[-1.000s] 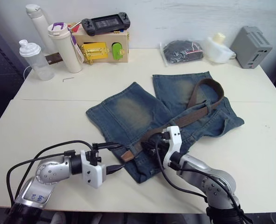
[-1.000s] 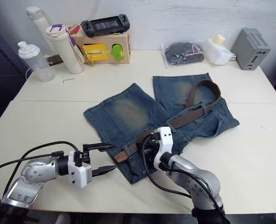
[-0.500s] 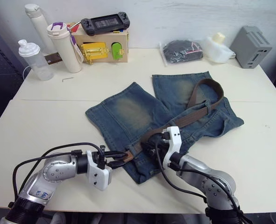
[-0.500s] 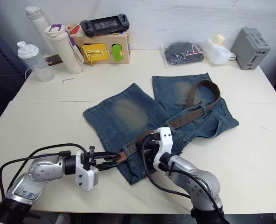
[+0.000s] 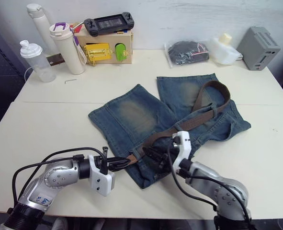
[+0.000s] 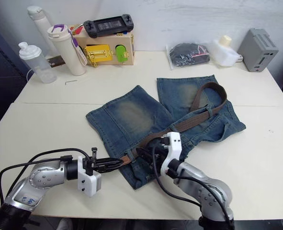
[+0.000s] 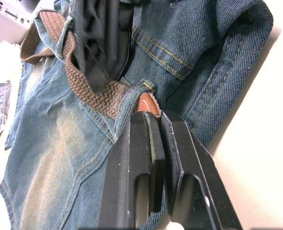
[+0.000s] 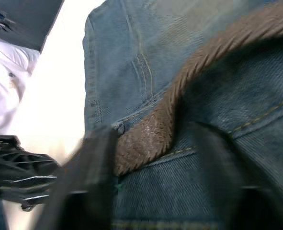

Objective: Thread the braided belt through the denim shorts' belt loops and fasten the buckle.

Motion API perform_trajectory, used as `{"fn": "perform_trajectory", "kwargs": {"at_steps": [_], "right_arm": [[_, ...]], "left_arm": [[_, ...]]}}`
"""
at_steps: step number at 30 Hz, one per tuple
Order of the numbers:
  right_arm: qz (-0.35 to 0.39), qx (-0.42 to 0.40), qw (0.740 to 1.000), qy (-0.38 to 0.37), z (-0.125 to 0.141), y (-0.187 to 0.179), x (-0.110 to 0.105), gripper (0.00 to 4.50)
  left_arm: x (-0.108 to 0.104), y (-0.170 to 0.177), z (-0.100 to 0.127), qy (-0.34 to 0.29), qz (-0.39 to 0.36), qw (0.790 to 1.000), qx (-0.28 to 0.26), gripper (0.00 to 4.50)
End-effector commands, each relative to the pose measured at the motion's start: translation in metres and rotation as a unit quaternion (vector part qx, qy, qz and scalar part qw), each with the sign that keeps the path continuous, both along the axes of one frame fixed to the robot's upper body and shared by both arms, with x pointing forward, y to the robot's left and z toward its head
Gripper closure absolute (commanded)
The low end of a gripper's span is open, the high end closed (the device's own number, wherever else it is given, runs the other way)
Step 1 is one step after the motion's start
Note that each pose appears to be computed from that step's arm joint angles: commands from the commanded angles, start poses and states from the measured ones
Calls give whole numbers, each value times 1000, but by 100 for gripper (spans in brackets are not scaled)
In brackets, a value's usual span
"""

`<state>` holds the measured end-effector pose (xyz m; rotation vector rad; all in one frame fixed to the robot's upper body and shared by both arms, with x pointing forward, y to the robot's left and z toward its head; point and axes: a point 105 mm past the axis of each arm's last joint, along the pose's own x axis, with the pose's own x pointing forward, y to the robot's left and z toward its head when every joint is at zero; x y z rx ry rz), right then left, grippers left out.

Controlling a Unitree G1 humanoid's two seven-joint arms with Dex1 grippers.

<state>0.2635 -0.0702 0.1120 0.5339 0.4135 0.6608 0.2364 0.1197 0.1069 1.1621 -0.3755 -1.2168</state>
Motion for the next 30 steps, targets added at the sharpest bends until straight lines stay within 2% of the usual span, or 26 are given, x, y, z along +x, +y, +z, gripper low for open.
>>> {"fn": "perform_trajectory", "kwargs": {"at_steps": [1, 3, 7, 11, 14, 17, 21, 24, 27, 30], "right_arm": [[7, -27, 998, -52, 23, -23, -7, 39], [12, -62, 996, -60, 22, -33, -10, 61], [21, -135, 989, -56, 9, -46, -11, 251], [-5, -251, 967, -53, -19, -64, 0, 443], [2, -296, 954, -51, -34, -66, -1, 443], [13, -290, 956, -39, -43, -59, -4, 443], [22, -257, 966, -34, -41, -46, -5, 443], [25, -245, 969, -30, -39, -42, -5, 443], [29, -238, 970, -32, -36, -39, -6, 443], [33, -220, 974, -34, -31, -33, -6, 443]], "left_arm": [[-3, 0, 2, -7, -3, 1000, 0, 450], [-4, 0, 1, -7, -3, 1000, -1, 450], [-4, 0, 1, -6, -2, 1000, -2, 450], [-7, 4, 0, 1, 7, 1000, -7, 450], [-14, 15, -4, 14, 13, 1000, 0, 450], [-24, 37, -12, 32, 21, 999, 20, 450], [-46, 90, -31, 67, 18, 994, 83, 450], [-78, 144, -44, 106, 18, 984, 141, 450], [-111, 205, -47, 161, 42, 960, 226, 450], [-131, 255, -36, 210, 104, 927, 293, 450]]}}
